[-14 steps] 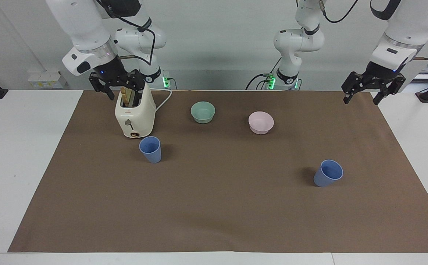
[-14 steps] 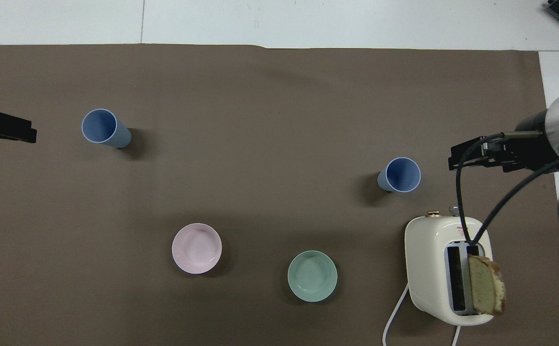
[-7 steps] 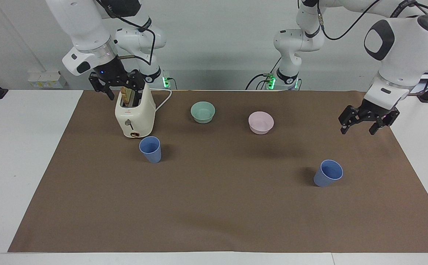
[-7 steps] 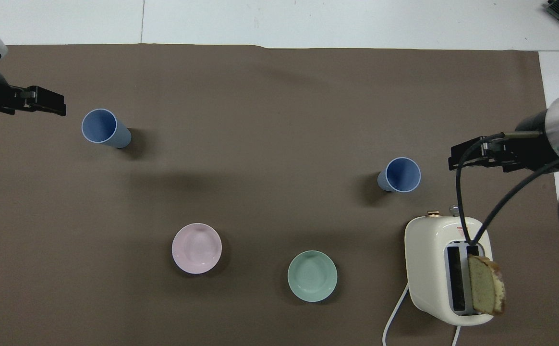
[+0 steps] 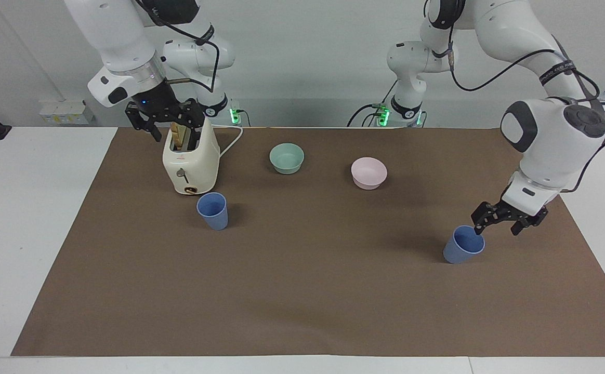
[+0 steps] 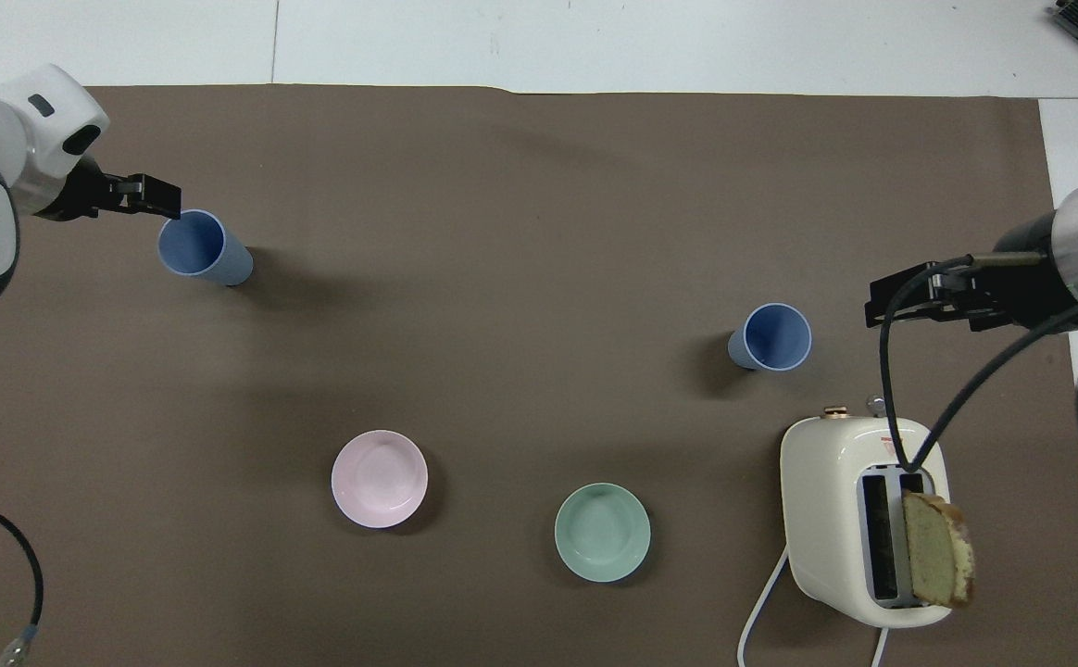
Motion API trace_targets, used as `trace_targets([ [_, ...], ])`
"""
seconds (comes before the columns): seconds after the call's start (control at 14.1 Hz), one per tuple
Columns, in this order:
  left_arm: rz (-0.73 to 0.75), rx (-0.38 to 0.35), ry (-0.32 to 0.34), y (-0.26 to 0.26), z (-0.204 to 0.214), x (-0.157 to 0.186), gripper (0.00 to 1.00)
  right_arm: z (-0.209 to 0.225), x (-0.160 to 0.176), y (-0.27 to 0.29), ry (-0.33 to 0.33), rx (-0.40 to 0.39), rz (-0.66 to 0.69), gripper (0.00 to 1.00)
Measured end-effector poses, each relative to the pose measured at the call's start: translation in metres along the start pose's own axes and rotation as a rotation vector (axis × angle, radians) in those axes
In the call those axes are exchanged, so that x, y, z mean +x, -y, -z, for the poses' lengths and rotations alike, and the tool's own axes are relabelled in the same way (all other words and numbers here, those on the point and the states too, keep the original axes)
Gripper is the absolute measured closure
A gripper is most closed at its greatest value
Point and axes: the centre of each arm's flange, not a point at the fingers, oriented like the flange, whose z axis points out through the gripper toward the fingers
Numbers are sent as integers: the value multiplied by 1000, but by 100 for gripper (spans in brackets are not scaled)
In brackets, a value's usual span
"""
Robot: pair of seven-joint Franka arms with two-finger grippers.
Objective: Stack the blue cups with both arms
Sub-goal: 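Reach the left gripper down onto the blue cup near it, then carry the blue cup with the left gripper toward the table center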
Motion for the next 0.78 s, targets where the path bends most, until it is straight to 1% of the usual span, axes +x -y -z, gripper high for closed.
trace_targets([
  [0.21,-4,2,8,7,-34,-6,3,-2,-1,-1,-4,0,-2,0],
  [0.28,-7,2,16,8,-42,-8,11,-2,-2,-1,-5,0,-2,0],
  [0.35,-8,1,24,9,-49,-11,23,-2,-3,-1,-5,0,-2,0],
  [0.42,-9,0,36,10,-55,-15,38,-2,-3,-1,-5,0,-3,0],
  [0.49,-10,-1,46,10,-59,-18,49,-2,-4,-2,-5,0,-3,0],
  [0.57,-12,-3,53,9,-62,-21,63,-2,-4,-2,-4,0,-3,0],
  [0.64,-14,-5,59,8,-63,-22,75,-2,-4,-2,-4,0,-3,0],
  [0.78,-21,-14,66,2,-58,-23,93,-3,-4,-2,-3,-1,-3,0],
])
